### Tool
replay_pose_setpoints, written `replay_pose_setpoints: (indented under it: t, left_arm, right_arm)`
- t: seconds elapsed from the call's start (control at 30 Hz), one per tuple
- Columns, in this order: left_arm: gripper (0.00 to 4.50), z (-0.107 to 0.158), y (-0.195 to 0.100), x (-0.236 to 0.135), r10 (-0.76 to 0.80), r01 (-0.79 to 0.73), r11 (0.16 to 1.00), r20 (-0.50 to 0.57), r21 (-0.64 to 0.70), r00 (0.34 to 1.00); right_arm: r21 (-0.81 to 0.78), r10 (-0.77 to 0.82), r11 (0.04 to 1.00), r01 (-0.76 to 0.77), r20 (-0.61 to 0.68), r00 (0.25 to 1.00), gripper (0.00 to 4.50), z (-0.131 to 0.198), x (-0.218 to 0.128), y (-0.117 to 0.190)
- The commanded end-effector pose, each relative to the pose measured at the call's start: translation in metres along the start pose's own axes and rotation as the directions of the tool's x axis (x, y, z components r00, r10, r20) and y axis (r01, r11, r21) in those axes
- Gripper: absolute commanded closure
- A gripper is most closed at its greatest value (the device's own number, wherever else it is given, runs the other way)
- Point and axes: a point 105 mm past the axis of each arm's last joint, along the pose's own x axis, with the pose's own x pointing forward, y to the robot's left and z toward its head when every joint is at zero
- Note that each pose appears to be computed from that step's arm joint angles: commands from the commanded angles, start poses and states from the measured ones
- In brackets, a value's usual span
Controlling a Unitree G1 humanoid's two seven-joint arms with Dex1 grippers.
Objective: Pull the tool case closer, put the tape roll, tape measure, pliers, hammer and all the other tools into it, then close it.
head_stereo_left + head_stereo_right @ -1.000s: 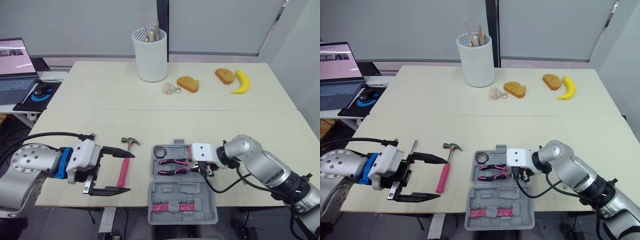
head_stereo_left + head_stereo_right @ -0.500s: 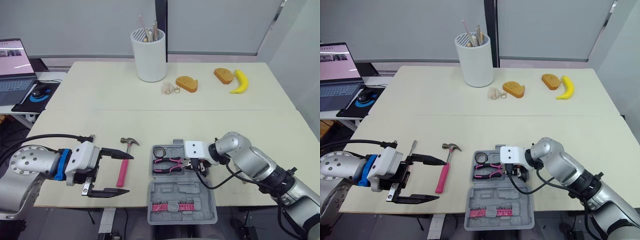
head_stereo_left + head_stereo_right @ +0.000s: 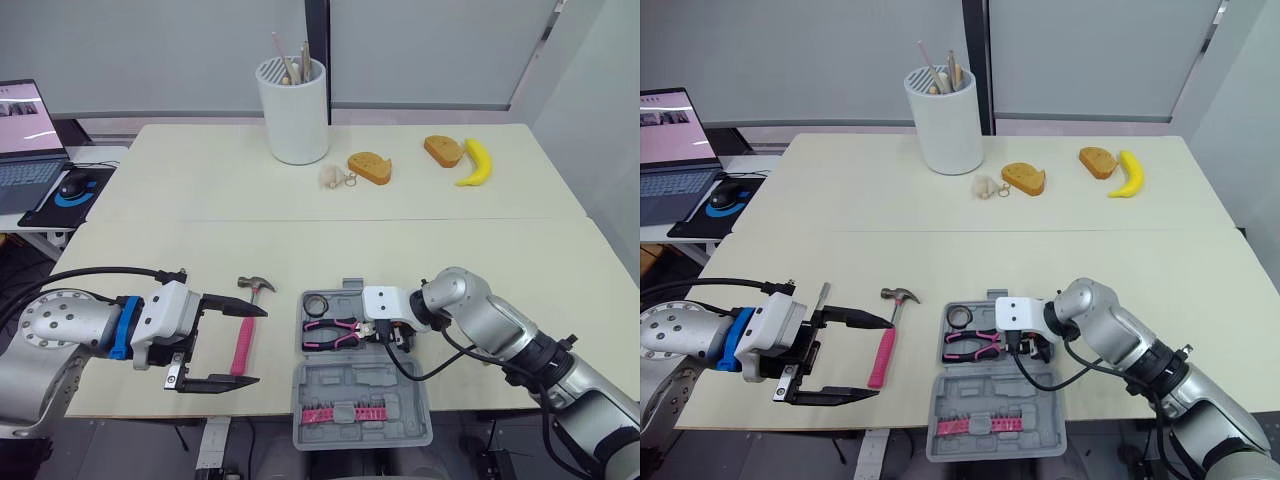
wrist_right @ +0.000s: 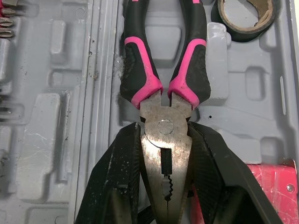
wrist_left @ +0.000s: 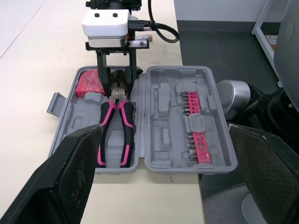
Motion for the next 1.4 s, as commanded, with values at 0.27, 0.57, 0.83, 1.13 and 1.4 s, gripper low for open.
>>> replay_pose_setpoints:
  t: [0.27,0.57,0.83,1.13,1.4]
  left_arm:
    - [0.0,0.004,0.004,0.0,0.009,-0.009,0.999,-0.01,0.037,1.0]
    - [0.0,0.004,0.006,0.001,0.009,-0.009,0.999,-0.007,0.041,1.0]
    - [0.0,0.003,0.007,0.003,0.002,-0.002,0.999,-0.001,0.044,1.0]
    - [0.0,0.002,0.008,0.004,-0.005,0.005,0.999,-0.002,0.047,1.0]
    - [0.0,0.003,0.009,0.006,-0.011,0.012,0.999,-0.004,0.05,1.0]
  right_arm:
    - [-0.012,0.0,1.0,0.0,0.02,1.0,2.4,0.002,0.0,0.001]
    - [-0.012,-0.023,1.0,0.025,0.151,0.988,1.52,0.023,-0.024,0.0]
    - [0.013,-0.161,0.986,0.164,0.293,0.943,1.52,0.025,-0.024,-0.002]
    - [0.069,-0.287,0.957,0.283,0.386,0.876,2.9,0.019,-0.006,-0.001]
    - [0.136,-0.33,0.944,0.3,0.379,0.865,4.49,0.009,0.01,0.003]
